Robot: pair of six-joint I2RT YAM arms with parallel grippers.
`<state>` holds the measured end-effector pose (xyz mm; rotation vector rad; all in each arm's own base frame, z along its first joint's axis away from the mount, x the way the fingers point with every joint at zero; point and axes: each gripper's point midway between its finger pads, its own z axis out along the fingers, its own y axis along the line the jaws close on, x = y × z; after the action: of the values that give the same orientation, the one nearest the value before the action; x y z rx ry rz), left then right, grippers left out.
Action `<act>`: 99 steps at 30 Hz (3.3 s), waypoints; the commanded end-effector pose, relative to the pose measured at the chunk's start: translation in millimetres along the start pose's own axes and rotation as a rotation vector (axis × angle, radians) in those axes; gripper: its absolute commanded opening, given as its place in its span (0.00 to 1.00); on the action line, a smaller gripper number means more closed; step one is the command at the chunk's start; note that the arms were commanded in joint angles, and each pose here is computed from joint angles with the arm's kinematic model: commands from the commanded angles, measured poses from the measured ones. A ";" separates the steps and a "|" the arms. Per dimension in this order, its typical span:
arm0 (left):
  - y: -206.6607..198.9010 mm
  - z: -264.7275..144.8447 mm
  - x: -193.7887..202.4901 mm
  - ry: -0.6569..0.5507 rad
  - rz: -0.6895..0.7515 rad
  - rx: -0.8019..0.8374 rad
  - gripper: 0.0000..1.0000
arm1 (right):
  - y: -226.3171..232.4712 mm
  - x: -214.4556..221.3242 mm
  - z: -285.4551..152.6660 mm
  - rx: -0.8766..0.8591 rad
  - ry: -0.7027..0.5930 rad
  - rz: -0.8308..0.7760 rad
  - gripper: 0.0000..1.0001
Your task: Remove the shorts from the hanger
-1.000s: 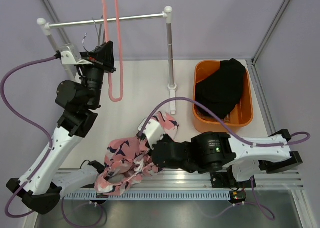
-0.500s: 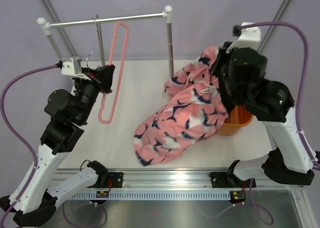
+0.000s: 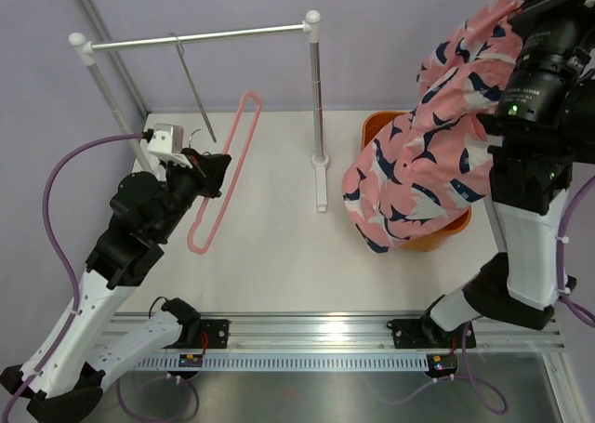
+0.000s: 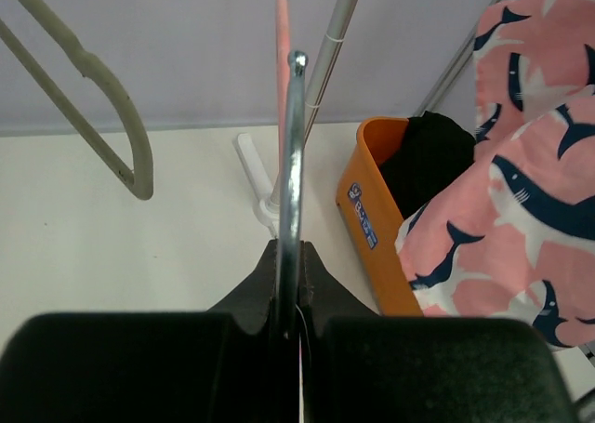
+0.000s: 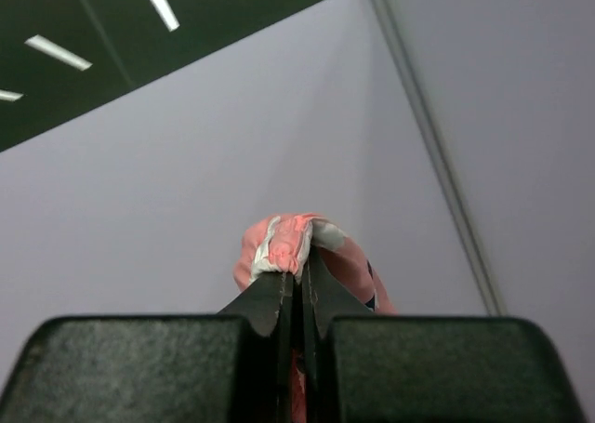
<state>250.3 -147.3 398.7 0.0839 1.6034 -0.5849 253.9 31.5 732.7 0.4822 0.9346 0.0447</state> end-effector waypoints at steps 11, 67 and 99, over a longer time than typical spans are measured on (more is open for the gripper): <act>1.3 -30.7 12.5 0.037 0.041 0.036 0.00 | -36.8 24.2 78.2 0.179 -0.193 0.029 0.00; 13.1 -19.0 38.6 0.147 0.051 -0.028 0.00 | -160.8 509.0 -170.0 0.196 1.197 0.093 0.48; 6.4 178.6 -84.0 0.075 0.094 -0.269 0.00 | -98.6 288.4 -205.9 -0.300 0.970 0.228 0.79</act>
<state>418.8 -207.7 435.0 0.0550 1.8322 -0.2941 264.9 87.8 351.6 0.3350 1.8142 0.6384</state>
